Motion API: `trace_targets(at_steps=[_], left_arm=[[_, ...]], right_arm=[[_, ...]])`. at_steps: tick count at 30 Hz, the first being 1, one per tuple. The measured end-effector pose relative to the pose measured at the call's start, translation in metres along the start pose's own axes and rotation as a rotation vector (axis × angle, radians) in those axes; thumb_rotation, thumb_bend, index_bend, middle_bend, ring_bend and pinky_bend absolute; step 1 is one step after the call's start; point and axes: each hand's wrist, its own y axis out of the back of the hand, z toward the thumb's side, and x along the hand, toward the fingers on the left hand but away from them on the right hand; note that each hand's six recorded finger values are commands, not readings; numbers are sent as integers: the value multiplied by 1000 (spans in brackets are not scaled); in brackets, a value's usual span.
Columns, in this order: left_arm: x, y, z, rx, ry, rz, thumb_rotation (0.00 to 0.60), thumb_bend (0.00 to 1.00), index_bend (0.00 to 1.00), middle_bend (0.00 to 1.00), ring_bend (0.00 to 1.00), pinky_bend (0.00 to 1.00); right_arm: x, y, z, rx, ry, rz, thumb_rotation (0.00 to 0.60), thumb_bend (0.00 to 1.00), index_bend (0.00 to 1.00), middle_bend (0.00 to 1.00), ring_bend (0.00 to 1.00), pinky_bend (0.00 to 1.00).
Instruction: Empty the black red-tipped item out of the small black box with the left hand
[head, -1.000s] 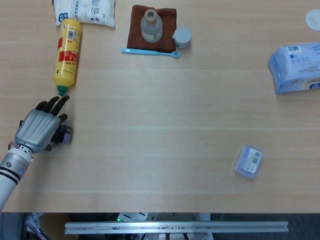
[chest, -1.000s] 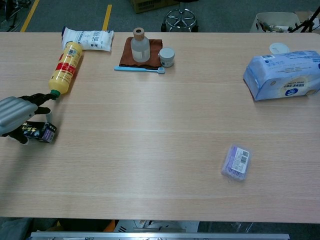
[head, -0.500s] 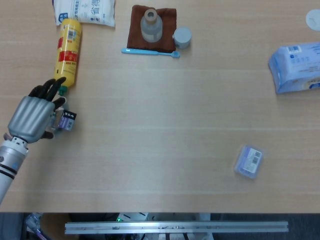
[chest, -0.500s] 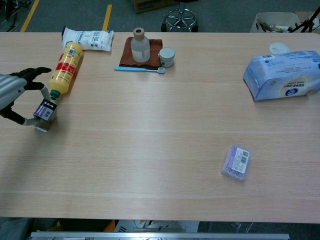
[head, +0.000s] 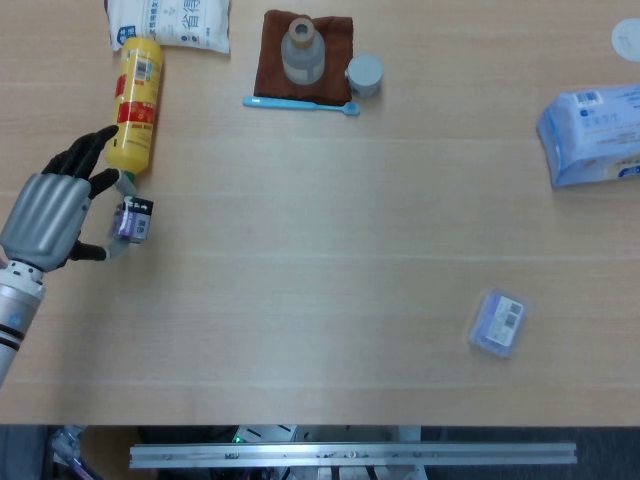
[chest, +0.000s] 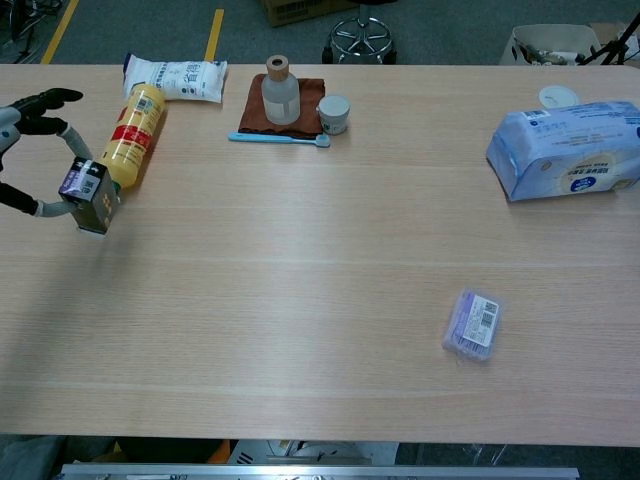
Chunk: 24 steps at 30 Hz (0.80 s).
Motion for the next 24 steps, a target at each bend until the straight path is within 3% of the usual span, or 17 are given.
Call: trace_targets(at_steps=[9,24], left_arm=[[2,8,4,-14,-11,5,600,440,483,0,54,177],[1,14,5,-31,-21,12,600,456,421,0,54,177]], right_arm=[[0,0,0,-1,-1,-2,600,144,268,199,100,255],[1,1,-1,-1,-4,-4,600,143,268,200,100,255]])
